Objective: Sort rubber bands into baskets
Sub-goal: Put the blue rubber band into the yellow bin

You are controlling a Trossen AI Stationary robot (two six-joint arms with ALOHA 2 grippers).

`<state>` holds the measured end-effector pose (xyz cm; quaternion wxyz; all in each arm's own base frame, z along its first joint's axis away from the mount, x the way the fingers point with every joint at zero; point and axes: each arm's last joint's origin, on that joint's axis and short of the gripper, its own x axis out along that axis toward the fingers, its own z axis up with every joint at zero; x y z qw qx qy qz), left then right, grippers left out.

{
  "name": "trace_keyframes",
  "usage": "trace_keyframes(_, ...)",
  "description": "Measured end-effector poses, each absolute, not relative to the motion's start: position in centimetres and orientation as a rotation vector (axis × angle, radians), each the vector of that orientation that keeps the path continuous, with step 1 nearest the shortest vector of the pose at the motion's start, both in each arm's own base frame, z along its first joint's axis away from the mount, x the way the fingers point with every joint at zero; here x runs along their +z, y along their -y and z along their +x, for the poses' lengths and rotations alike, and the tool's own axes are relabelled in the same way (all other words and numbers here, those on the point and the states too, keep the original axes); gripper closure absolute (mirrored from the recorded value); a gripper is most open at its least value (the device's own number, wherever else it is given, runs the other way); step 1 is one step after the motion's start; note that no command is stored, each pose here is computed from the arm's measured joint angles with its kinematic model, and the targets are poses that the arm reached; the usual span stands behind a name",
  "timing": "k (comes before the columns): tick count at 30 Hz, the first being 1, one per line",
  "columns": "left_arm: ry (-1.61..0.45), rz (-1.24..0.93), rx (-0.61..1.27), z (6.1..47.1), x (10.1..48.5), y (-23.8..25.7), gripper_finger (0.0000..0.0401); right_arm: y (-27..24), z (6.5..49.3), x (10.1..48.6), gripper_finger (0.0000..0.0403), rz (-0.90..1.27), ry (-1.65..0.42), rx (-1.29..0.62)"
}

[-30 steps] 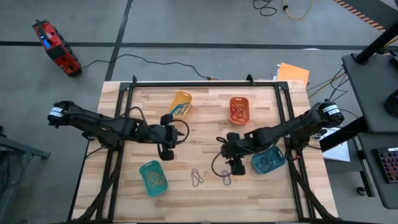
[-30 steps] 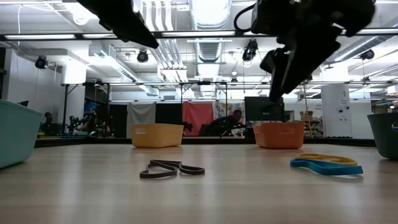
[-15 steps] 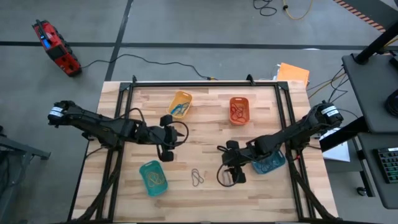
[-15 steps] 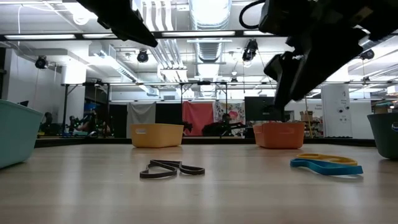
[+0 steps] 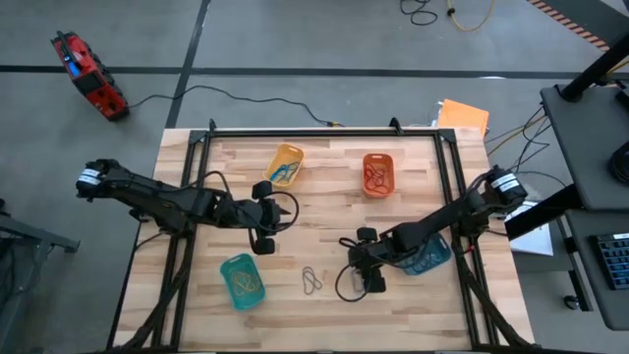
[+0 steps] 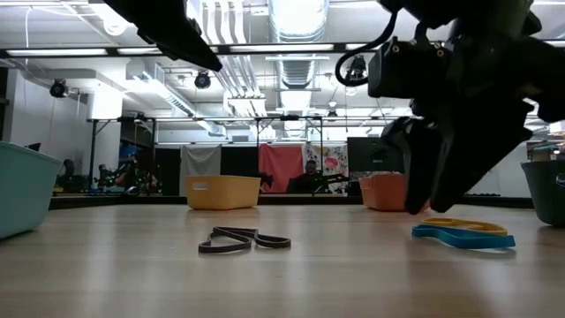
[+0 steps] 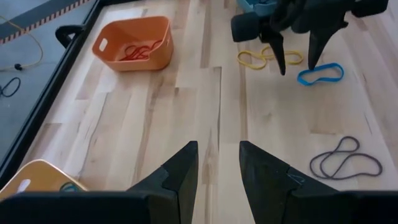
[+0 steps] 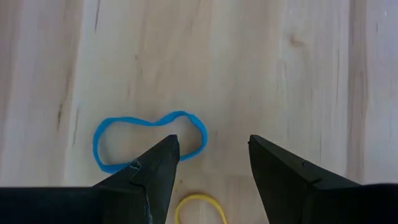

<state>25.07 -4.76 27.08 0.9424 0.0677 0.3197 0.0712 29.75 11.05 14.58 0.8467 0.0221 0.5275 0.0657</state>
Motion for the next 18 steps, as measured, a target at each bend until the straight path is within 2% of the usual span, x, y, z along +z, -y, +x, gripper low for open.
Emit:
trace_keyframes(7,-0.650,0.139,0.149,25.1,27.0,4.8,0.0299,-11.1,30.0,13.7,0.0213,0.024,-1.128,0.146)
trace_keyframes(13,-0.633,0.187,0.239,25.1,27.2,4.5,0.0299,-11.2,30.3,12.6,0.0214,-0.033,-1.140,0.166)
trace_keyframes(18,-0.622,0.216,0.323,25.1,27.3,4.3,0.0299,-11.2,30.4,12.1,0.0246,-0.096,-1.144,0.167)
